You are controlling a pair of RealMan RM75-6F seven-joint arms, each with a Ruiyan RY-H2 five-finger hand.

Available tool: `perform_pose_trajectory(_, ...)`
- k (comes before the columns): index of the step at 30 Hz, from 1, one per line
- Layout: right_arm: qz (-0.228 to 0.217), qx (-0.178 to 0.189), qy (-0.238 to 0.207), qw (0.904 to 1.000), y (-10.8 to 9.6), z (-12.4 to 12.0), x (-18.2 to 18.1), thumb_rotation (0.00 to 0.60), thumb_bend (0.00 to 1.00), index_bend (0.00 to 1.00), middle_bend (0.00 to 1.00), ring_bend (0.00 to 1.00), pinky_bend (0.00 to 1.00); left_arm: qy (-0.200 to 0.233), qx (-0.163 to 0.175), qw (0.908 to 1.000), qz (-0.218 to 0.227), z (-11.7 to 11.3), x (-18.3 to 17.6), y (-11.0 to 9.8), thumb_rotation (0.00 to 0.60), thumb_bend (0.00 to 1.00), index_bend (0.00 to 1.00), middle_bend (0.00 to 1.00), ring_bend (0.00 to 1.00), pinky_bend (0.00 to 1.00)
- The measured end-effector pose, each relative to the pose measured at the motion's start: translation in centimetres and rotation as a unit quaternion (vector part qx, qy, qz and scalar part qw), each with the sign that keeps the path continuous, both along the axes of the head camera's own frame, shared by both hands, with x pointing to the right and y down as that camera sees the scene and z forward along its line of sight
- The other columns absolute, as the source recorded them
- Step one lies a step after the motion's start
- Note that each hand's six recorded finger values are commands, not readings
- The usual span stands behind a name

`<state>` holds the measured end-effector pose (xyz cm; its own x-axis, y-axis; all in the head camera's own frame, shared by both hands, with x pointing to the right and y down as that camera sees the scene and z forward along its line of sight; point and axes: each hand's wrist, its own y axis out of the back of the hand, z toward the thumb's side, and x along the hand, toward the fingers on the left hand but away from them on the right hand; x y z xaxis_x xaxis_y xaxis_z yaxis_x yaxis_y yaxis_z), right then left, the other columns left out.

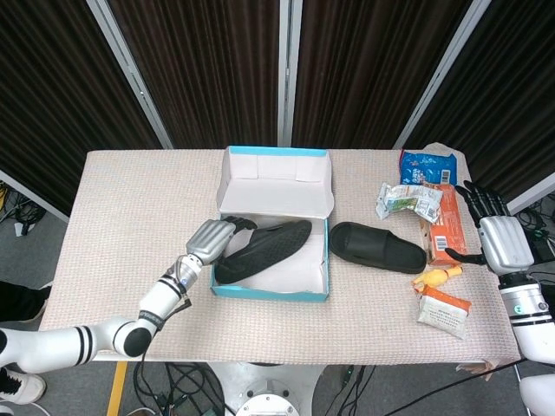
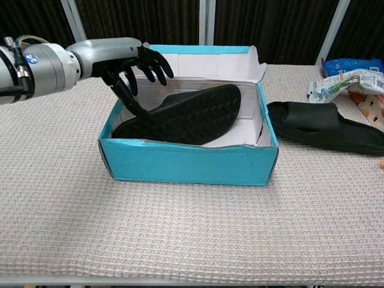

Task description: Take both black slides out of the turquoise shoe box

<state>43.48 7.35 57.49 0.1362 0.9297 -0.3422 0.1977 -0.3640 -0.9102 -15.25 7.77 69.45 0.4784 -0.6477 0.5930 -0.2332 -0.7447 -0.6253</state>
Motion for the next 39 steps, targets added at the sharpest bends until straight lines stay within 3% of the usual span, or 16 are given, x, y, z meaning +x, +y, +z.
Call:
perform_pose_trajectory(5, 0.001, 0.001, -0.002, 1.0000, 0.0, -0.1, 0.1, 0.600, 0.00, 0.00, 0.00, 0.00, 0.00, -0.019, -0.003, 0.9998, -0.002, 1.2, 1.0, 0.7, 0.600, 0.03, 0.24, 0.25, 0.23, 0.42)
perform_pose_trajectory(16, 0.008, -0.001, -0.003, 1.0000, 0.2, 0.0, 0.7, 0.600, 0.00, 0.00, 0.00, 0.00, 0.00, -0.077, 0.036, 0.9956, 0.040, 3.1, 2.3, 2.3, 0.600, 0.03, 0.23, 0.26, 0.24, 0.42)
perform_pose_trajectory(19, 0.009, -0.001, -0.004, 1.0000, 0.1, 0.0, 0.7, 0.600, 0.00, 0.00, 0.00, 0.00, 0.00, -0.081, 0.039, 0.9948, 0.049, 3.4, 2.7, 2.6, 0.600, 0.03, 0.24, 0.28, 0.28, 0.47)
perform_pose_trajectory(25, 0.011, 0.002, -0.003, 0.9999, 0.0, -0.1, 0.8, 0.600, 0.00, 0.00, 0.00, 0.00, 0.00, -0.074, 0.048, 0.9949, 0.049, 3.9, 3.5, 3.0, 0.600, 0.04, 0.36, 0.43, 0.43, 0.62)
perform_pose_trajectory(29, 0.015, 0.008, -0.005, 0.9998, -0.1, -0.4, 0.9, 0.600, 0.00, 0.00, 0.00, 0.00, 0.00, -0.066, 0.058, 0.9951, 0.045, 4.0, 3.6, 2.9, 0.600, 0.12, 0.45, 0.52, 0.53, 0.70)
perform_pose_trajectory(32, 0.017, 0.014, -0.006, 0.9997, -0.2, -0.6, 0.9, 0.600, 0.00, 0.00, 0.00, 0.00, 0.00, -0.055, 0.067, 0.9956, 0.037, 3.8, 3.7, 2.7, 0.600, 0.24, 0.52, 0.58, 0.59, 0.77)
perform_pose_trajectory(39, 0.022, 0.028, -0.009, 0.9993, -0.4, -1.2, 0.9, 0.600, 0.00, 0.00, 0.00, 0.00, 0.00, -0.045, 0.088, 0.9935, 0.056, 3.5, 3.8, 3.0, 0.600, 0.39, 0.58, 0.66, 0.68, 0.86)
